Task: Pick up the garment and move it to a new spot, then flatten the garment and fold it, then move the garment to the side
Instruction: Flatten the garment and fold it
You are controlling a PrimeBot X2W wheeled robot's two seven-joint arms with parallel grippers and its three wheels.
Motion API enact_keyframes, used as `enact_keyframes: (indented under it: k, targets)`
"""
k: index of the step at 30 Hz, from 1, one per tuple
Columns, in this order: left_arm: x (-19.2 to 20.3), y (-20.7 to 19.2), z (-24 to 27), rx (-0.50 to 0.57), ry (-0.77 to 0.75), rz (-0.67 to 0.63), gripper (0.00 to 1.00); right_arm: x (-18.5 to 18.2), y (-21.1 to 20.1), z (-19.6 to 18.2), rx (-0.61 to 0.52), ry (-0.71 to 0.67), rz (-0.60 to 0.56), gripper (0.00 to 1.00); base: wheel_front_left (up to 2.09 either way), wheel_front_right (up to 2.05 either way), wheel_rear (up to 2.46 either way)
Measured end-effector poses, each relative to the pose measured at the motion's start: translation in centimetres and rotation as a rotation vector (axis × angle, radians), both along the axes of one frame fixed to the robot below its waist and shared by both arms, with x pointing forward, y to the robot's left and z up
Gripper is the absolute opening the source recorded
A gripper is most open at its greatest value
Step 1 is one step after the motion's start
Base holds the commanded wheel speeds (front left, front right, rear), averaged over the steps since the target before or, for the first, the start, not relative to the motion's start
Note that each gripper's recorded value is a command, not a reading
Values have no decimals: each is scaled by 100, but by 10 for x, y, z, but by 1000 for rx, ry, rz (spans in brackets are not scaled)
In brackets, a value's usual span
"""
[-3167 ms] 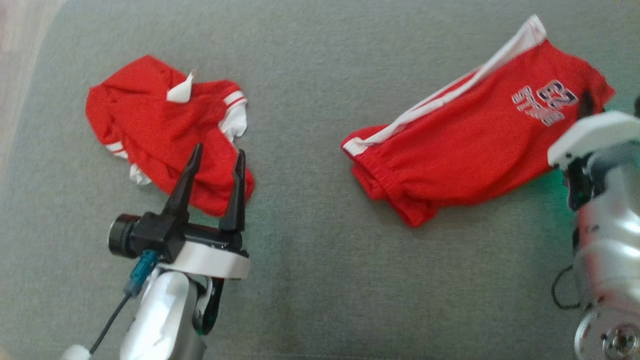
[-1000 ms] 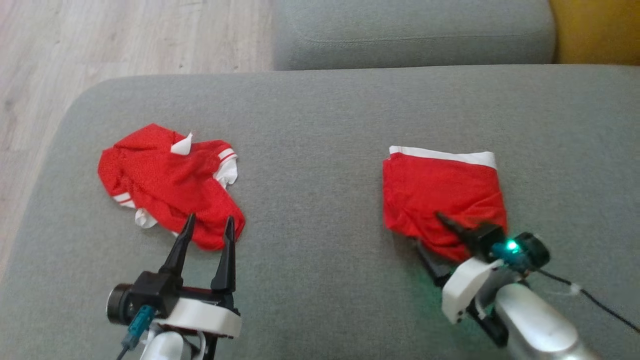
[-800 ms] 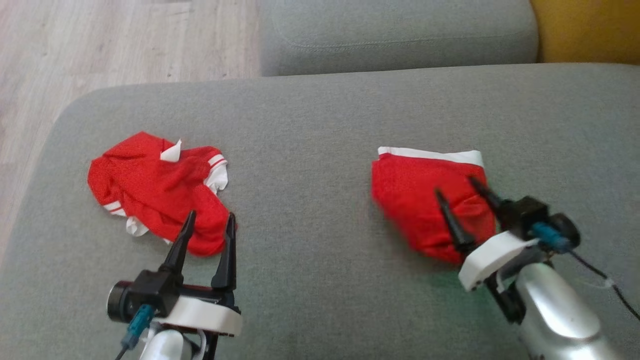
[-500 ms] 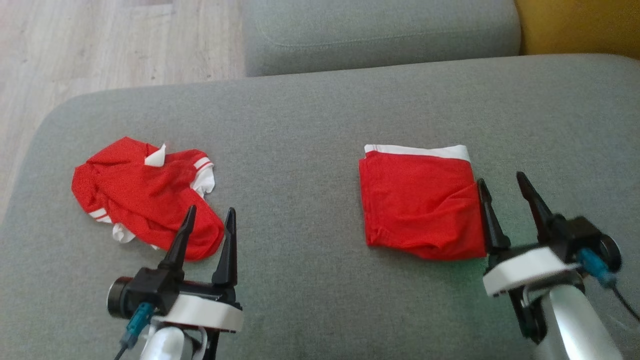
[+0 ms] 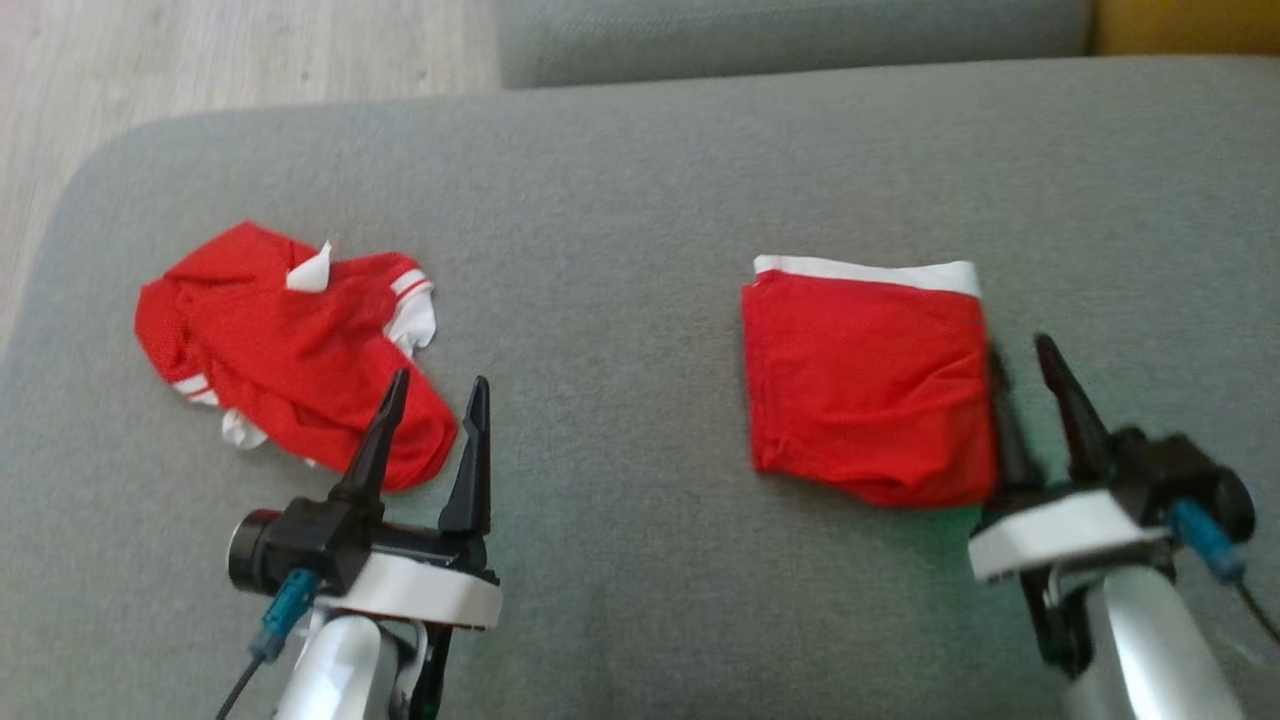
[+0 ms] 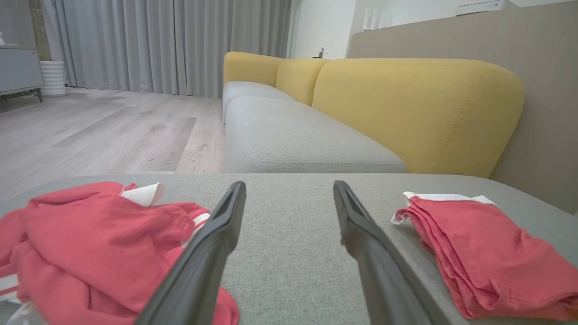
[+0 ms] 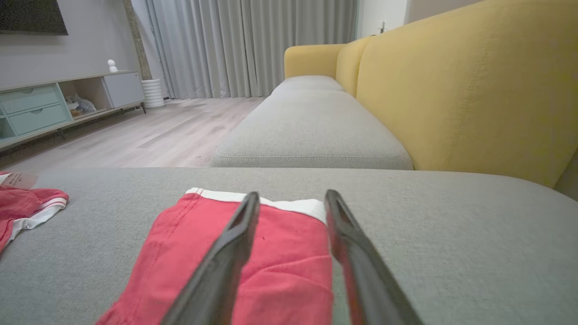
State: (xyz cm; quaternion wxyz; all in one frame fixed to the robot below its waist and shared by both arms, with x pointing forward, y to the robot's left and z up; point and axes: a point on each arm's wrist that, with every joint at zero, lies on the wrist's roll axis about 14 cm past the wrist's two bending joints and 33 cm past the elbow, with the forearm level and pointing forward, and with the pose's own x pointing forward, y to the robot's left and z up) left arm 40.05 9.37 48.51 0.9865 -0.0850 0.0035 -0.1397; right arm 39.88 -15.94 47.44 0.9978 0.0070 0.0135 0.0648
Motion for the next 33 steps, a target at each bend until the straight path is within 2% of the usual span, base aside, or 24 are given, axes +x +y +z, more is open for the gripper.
enact_keyframes:
  k: [7,11,16,21,27,30,33]
  targets:
    - [5,12,-15,8,42,32,100,44,10,-24,-5,102,21,0,0,0,0]
    - [11,19,-19,15,51,50,100,58,26,-55,-14,207,62,0,0,0,0]
    - [12,30,-26,22,69,77,100,63,38,-99,-91,380,108,0,0,0,0]
    - [10,34,-26,16,73,91,100,76,54,-86,-77,312,149,0,0,0,0]
    - [10,32,-20,15,57,86,100,75,92,-62,-40,221,262,0,0,0,0]
    - [11,30,-20,8,56,84,100,64,108,-68,-60,243,328,0,0,0,0]
    - [11,29,-19,7,54,80,100,49,114,-90,-104,335,368,0,0,0,0]
